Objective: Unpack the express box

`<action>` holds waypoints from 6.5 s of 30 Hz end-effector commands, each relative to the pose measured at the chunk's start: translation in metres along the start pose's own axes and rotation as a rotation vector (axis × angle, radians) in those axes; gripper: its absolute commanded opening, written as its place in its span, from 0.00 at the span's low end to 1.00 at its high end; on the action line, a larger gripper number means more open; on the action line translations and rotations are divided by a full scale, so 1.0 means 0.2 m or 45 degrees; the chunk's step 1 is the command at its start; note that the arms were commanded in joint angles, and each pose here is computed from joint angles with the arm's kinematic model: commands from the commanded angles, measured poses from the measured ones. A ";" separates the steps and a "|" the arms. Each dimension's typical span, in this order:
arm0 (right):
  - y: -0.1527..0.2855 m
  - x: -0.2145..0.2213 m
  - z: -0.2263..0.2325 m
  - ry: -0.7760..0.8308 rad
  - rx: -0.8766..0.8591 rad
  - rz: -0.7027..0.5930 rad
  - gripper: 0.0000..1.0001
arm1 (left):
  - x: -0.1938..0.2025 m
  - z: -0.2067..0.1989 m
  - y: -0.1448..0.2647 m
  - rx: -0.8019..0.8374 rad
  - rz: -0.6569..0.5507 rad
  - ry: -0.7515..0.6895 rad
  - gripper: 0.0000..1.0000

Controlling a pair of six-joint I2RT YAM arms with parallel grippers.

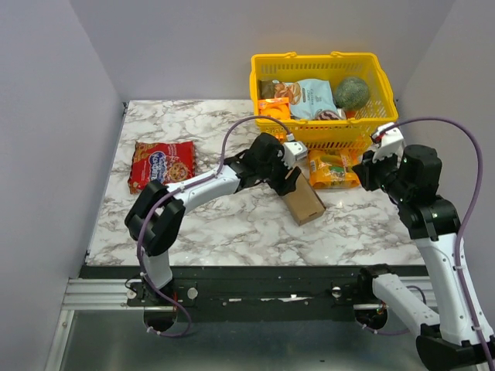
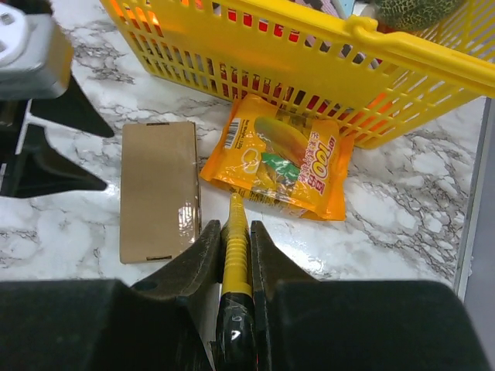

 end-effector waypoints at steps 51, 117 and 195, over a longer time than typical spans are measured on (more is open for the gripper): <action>-0.44 -0.61 0.15 0.296 -0.190 -0.202 0.00 | 0.28 0.34 0.61 -0.074 -0.029 0.447 0.76; -0.89 0.13 0.93 0.090 -0.191 0.023 0.01 | 0.63 0.53 0.05 -0.055 0.245 0.884 0.62; -1.01 0.25 1.00 0.308 -0.264 0.092 0.00 | 0.66 0.53 0.01 -0.037 0.294 0.900 0.59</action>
Point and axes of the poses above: each gripper's point midway between its finger pads, its own y axis back along the fingers, its own z axis along the line the jaws close on, x = y × z, the point moved 3 cm from there along y, back along the fingers, and after that the axes turned 5 degrees about y, right-handed, at the moved point
